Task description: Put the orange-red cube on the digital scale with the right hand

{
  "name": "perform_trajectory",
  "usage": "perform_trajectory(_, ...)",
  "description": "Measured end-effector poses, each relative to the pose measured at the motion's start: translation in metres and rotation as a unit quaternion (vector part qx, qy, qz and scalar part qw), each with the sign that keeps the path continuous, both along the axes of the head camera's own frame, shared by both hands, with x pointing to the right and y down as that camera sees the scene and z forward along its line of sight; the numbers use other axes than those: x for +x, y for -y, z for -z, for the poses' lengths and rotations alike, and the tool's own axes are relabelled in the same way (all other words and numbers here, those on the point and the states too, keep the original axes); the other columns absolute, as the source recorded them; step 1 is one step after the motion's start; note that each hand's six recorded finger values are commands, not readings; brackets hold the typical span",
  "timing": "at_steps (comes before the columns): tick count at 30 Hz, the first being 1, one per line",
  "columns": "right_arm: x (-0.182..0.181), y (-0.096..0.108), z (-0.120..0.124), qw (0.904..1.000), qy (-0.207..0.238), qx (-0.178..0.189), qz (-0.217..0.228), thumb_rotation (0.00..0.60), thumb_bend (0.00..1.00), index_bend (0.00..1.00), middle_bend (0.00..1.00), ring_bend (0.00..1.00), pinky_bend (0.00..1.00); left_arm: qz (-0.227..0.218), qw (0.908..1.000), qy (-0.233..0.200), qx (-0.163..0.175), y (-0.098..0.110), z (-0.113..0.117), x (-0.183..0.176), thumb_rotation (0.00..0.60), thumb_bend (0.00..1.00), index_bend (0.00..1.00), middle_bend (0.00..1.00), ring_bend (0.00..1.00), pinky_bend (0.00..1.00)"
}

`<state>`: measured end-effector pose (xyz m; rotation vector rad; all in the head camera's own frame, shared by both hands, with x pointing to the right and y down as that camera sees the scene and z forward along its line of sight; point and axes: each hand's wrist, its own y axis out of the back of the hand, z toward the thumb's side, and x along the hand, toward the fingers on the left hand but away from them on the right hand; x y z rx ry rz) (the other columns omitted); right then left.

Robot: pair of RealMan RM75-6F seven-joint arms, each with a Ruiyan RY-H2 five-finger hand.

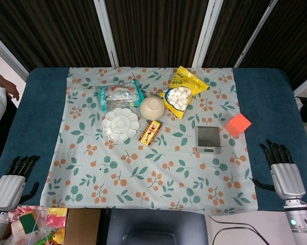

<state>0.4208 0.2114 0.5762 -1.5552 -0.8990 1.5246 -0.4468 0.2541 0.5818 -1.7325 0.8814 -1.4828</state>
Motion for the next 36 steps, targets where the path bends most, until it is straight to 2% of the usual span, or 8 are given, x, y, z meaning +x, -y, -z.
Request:
perform_trajectory(5, -0.005, 0.005, -0.004, 0.9998, -0.001, 0.008, 0.016, 0.600, 0.13, 0.01, 0.00, 0.00, 0.00, 0.000, 1.0000, -0.006, -0.002, 0.000, 0.000, 0.002, 0.600, 0.44, 0.00, 0.07, 0.08, 0.05)
perform_trajectory(10, -0.025, 0.021, -0.021, 0.9981, 0.004, 0.013, 0.060, 0.600, 0.15, 0.13, 0.00, 0.00, 0.00, -0.002, 0.9995, -0.030, -0.006, -0.001, -0.002, 0.006, 0.600, 0.45, 0.00, 0.08, 0.08, 0.05)
perform_trajectory(14, -0.047, 0.037, -0.037, 0.9950, 0.004, -0.003, 0.100, 0.600, 0.21, 0.19, 0.00, 0.00, 0.00, -0.003, 0.9986, -0.050, -0.017, -0.002, -0.005, 0.008, 0.600, 0.45, 0.00, 0.08, 0.08, 0.05)
perform_trajectory(19, -0.078, 0.054, -0.060, 0.9883, -0.006, -0.030, 0.149, 0.600, 0.33, 0.28, 0.00, 0.00, 0.00, -0.008, 0.9993, -0.034, -0.015, -0.001, -0.008, 0.006, 0.600, 0.45, 0.00, 0.09, 0.08, 0.05)
perform_trajectory(24, -0.102, 0.063, -0.084, 0.9803, -0.027, -0.057, 0.187, 0.600, 0.43, 0.37, 0.00, 0.00, 0.00, -0.005, 0.9992, -0.038, -0.007, 0.000, -0.004, 0.005, 0.600, 0.45, 0.00, 0.08, 0.08, 0.05)
perform_trajectory(28, -0.117, 0.069, -0.102, 0.9754, -0.042, -0.071, 0.204, 0.600, 0.50, 0.41, 0.00, 0.00, 0.00, -0.003, 0.9992, -0.040, -0.007, -0.001, -0.002, 0.004, 0.600, 0.45, 0.00, 0.08, 0.08, 0.05)
perform_trajectory(36, -0.129, 0.072, -0.124, 0.9706, -0.060, -0.089, 0.216, 0.600, 0.57, 0.44, 0.01, 0.00, 0.00, -0.001, 0.9993, -0.036, -0.009, -0.002, -0.001, 0.003, 0.600, 0.44, 0.00, 0.08, 0.08, 0.05)
